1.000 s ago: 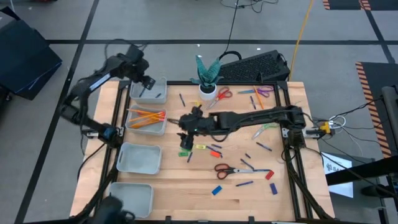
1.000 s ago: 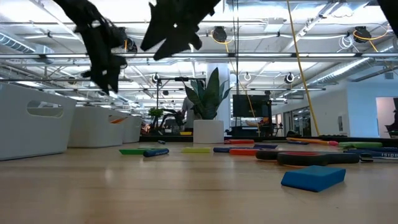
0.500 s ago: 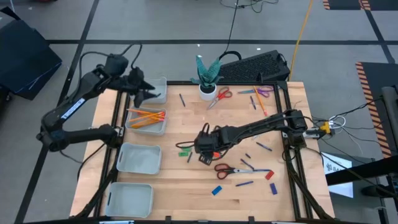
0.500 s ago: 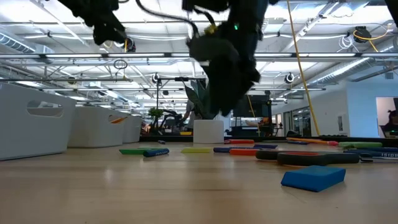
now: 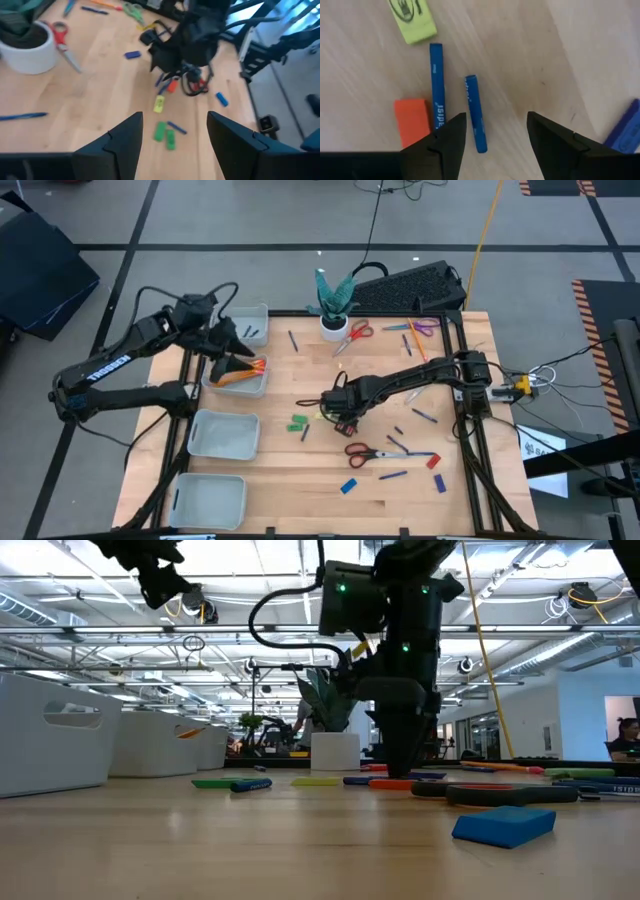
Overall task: Sort crayons/erasers/pens/pencils in bins
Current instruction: Put the blue crayon into the top gray bin
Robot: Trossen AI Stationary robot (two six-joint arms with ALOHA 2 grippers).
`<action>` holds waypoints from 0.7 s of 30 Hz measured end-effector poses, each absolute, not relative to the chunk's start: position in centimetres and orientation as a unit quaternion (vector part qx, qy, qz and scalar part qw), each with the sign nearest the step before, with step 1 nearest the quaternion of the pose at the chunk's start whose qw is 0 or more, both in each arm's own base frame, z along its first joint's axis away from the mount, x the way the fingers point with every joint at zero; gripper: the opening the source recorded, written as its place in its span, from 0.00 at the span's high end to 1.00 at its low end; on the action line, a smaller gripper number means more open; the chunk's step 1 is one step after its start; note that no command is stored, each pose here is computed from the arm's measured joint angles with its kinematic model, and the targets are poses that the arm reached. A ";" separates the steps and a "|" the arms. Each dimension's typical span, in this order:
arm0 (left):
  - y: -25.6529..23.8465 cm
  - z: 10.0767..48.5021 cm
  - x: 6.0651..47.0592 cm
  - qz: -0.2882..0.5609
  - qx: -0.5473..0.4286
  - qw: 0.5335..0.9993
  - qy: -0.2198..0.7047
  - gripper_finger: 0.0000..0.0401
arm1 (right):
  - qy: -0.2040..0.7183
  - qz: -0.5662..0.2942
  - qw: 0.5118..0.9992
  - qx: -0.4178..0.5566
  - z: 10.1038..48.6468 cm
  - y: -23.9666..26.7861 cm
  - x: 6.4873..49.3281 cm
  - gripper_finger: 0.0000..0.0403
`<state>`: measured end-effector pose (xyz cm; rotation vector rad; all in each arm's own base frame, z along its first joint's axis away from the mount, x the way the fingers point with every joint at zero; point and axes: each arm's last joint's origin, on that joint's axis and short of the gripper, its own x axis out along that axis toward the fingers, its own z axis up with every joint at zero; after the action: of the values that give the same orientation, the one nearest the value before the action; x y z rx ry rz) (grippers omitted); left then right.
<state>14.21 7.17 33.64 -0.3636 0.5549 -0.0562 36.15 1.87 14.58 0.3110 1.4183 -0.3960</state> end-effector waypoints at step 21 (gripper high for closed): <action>4.2 33.3 17.9 -0.033 -0.241 0.968 0.064 0.44 | 0.661 -0.140 0.734 0.065 10.8 1.7 33.5 0.94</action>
<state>17.86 4.24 33.28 -0.4870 0.1290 -0.0659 33.53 1.67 10.78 0.1418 1.4536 -0.3070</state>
